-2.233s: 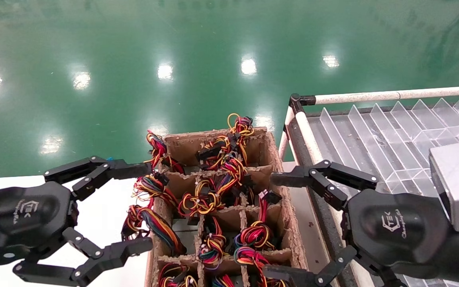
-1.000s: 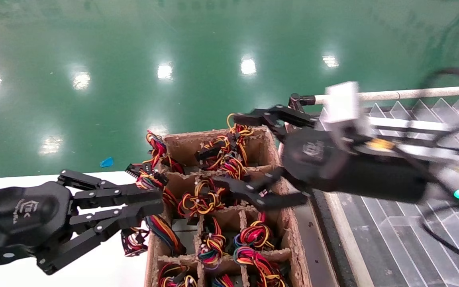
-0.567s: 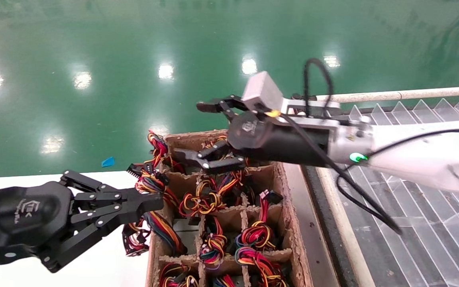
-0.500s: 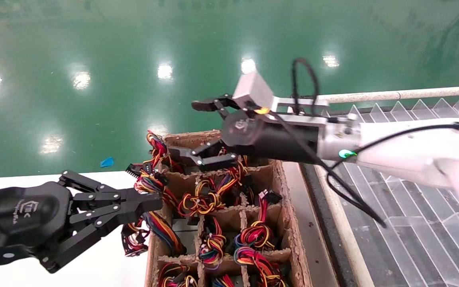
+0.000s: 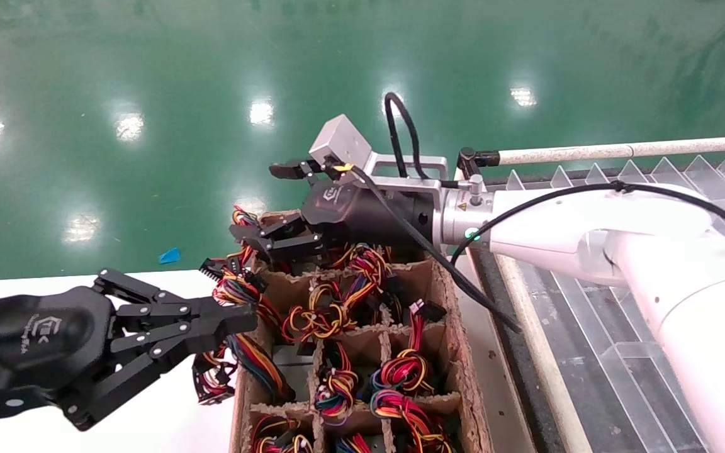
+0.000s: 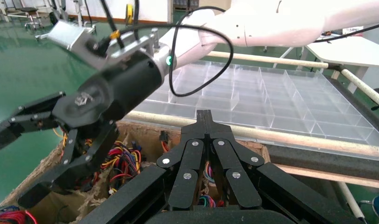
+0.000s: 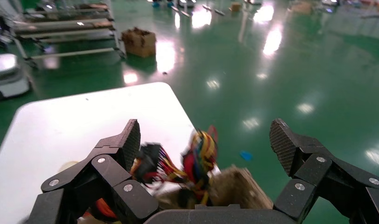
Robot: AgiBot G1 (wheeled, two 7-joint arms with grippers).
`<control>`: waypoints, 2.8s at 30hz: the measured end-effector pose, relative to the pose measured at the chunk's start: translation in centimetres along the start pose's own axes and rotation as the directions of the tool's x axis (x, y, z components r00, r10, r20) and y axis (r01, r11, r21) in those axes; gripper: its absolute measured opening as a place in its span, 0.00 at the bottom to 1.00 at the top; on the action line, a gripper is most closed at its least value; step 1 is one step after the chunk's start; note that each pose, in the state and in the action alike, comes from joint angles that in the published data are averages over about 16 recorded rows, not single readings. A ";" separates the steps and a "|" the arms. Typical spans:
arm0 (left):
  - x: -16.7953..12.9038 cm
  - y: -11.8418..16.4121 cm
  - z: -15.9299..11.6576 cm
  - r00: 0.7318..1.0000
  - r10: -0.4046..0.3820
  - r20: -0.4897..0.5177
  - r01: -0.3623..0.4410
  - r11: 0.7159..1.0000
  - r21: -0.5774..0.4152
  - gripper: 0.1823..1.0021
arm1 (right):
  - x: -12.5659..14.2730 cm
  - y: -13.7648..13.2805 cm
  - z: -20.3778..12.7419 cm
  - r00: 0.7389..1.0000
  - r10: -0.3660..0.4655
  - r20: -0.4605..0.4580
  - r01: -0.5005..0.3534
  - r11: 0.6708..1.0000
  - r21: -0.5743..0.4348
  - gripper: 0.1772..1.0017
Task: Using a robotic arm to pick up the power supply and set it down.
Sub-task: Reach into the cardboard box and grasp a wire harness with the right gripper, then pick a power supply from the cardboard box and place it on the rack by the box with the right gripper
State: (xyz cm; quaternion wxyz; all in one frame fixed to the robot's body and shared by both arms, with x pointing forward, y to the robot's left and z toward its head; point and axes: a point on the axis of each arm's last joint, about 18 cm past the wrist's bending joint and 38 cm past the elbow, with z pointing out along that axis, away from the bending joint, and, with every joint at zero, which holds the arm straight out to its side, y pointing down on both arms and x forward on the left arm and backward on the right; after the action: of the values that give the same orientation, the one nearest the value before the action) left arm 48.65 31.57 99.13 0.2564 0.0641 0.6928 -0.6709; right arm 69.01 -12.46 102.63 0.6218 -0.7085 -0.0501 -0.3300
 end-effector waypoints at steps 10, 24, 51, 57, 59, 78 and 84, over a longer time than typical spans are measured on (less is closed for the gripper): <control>0.0 0.0 0.0 1.000 0.000 0.000 0.000 1.000 0.000 0.01 | 0.0 1.5 1.9 0.998 0.018 -0.064 -0.021 0.998 -0.053 0.97; 0.0 0.0 0.0 1.000 0.000 0.000 0.000 1.000 0.000 0.01 | -1.1 2.5 3.8 0.994 0.057 -0.090 -0.065 0.994 -0.086 0.79; 0.0 0.0 0.0 1.000 0.000 0.000 0.000 1.000 0.000 0.01 | -1.2 2.5 1.8 0.997 0.082 -0.005 -0.082 0.991 -0.101 0.14; 0.0 0.0 0.0 1.000 0.000 0.000 0.000 1.000 0.000 0.01 | -1.0 1.0 0.9 0.999 0.026 0.047 -0.022 0.996 -0.090 0.10; 0.0 0.0 0.0 1.000 0.000 0.000 0.000 1.000 0.000 0.01 | -0.8 0.2 0.6 0.998 -0.002 0.062 0.007 0.997 -0.082 0.09; 0.0 0.0 0.0 1.000 0.000 0.000 0.000 1.000 0.000 0.01 | 3.8 -11.9 -4.5 0.915 -0.400 0.050 0.402 0.916 -0.022 0.08; 0.0 0.0 0.0 1.000 0.000 0.000 0.000 1.000 0.000 0.01 | 5.2 -16.7 -6.5 0.837 -0.548 0.012 0.548 0.836 -0.030 0.08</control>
State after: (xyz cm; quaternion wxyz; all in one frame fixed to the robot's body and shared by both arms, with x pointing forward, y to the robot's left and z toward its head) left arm 48.65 31.57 99.13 0.2564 0.0641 0.6928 -0.6709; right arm 62.36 -16.45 119.64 0.4900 -0.6750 -0.2460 -0.4937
